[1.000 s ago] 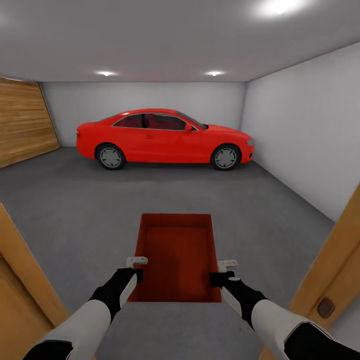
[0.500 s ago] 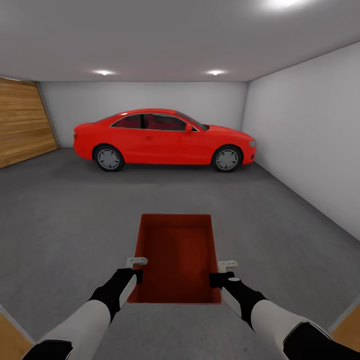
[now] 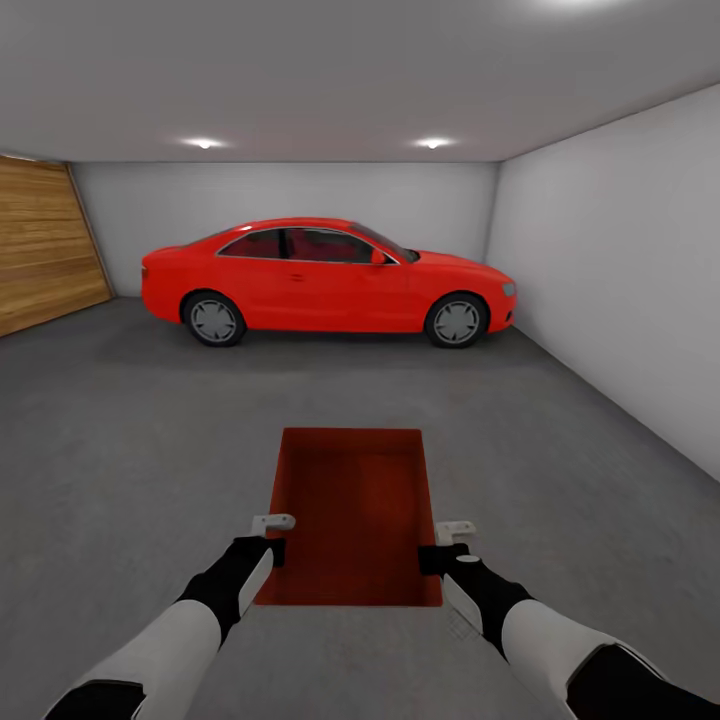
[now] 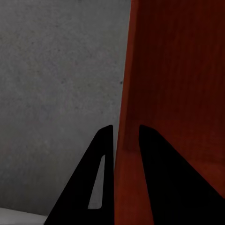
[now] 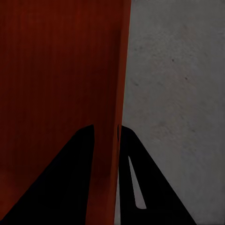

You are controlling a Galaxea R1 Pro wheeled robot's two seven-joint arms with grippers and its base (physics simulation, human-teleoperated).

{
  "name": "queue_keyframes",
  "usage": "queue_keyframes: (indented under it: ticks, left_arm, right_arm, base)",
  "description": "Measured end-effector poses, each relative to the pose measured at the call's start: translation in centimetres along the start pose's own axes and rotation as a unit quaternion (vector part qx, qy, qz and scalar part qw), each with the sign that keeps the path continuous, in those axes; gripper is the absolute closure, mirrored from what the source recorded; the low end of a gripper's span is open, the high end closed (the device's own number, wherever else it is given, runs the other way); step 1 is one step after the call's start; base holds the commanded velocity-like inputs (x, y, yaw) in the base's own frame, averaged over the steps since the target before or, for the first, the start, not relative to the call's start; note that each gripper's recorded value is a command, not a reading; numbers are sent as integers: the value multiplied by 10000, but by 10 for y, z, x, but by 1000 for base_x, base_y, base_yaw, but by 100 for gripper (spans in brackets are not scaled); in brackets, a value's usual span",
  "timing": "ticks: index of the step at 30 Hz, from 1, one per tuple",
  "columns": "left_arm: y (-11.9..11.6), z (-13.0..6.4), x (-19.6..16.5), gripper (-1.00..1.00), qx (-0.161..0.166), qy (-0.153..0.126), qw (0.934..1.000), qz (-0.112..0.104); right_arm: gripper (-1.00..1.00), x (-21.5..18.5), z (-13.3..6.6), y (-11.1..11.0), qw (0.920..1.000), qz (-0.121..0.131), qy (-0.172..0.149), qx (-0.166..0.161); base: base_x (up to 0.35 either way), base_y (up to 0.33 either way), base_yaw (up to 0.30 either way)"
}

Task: Move the two storage containers from the living room to the garage. In the garage, place one container on the floor and stack the other container on top of it (either order is fine).

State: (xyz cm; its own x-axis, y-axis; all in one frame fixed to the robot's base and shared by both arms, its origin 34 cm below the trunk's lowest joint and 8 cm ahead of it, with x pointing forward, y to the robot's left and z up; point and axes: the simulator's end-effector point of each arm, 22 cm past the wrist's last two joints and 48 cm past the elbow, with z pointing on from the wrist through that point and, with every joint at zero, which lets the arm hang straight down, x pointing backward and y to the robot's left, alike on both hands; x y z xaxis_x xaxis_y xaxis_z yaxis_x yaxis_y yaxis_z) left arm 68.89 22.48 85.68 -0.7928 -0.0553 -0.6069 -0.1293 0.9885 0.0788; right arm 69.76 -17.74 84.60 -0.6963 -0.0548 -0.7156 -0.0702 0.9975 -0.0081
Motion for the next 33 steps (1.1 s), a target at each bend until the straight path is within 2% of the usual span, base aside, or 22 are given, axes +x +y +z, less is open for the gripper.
queue_keyframes:
  ticks: [33]
  left_arm:
    - [0, -1, -3, 100, 1, -35, 10000, -6]
  right_arm:
    - [100, -3, 0, -1, 10000, -1, -35, 0]
  base:
    - [322, 0, 0]
